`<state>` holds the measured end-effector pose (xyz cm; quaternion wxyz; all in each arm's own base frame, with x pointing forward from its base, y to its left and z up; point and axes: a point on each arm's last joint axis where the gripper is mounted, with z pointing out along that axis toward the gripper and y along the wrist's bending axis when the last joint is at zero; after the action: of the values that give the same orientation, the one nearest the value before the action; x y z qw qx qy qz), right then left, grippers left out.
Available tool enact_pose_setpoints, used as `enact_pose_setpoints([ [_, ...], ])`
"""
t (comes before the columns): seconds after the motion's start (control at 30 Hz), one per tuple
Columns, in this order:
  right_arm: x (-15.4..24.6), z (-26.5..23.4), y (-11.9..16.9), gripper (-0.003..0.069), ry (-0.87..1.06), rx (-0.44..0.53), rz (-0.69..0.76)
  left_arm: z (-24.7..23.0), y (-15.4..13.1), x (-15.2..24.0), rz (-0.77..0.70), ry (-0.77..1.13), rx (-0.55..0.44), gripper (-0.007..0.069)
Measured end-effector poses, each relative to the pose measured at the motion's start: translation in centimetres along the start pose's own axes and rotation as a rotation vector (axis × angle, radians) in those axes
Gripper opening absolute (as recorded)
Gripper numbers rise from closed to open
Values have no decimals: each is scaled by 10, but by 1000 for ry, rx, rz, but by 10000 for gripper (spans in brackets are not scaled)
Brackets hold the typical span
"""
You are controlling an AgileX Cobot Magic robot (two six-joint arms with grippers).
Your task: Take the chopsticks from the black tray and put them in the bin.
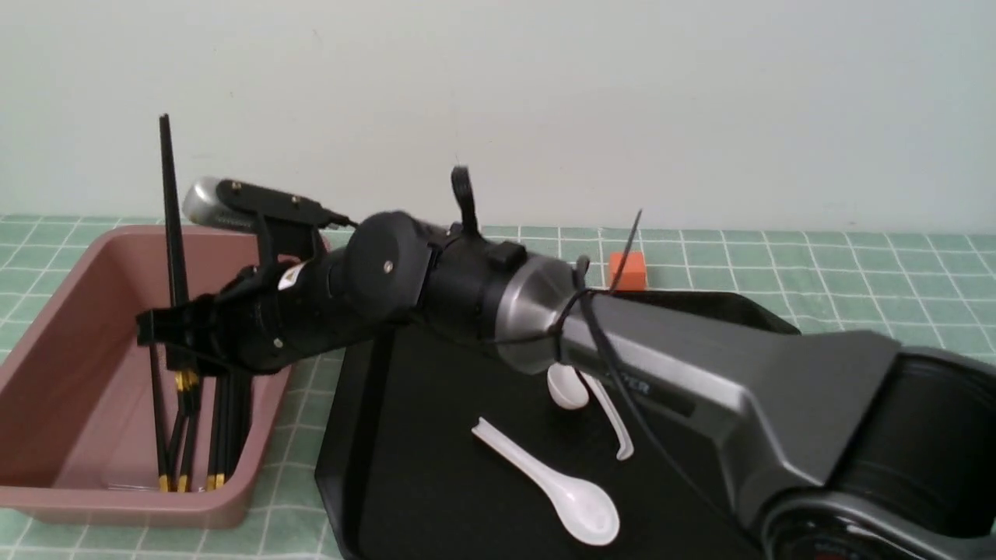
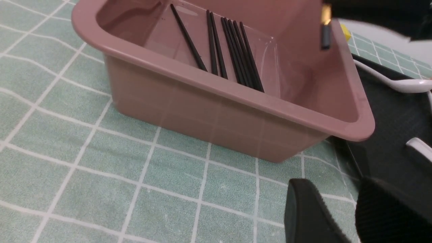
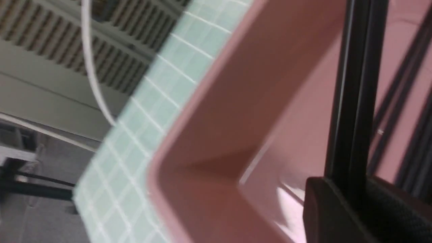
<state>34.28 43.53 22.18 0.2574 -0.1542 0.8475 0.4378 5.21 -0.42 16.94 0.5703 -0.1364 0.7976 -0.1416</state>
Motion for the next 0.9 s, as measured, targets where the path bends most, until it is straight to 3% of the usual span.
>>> enact_pose_setpoints([
  [0.1,5,3,-3,154,29,5,-4,0,0,0,0,0,0,239],
  [0.37,10,-3,-5,298,151,14,-39,0,0,0,0,0,0,239],
  [0.5,6,-14,-9,320,214,32,-65,0,0,0,0,0,0,239],
  [0.63,-5,-41,-4,284,283,46,-114,0,0,0,0,0,0,239],
  [0.9,-44,-154,22,135,409,97,-259,0,0,0,0,0,0,239],
])
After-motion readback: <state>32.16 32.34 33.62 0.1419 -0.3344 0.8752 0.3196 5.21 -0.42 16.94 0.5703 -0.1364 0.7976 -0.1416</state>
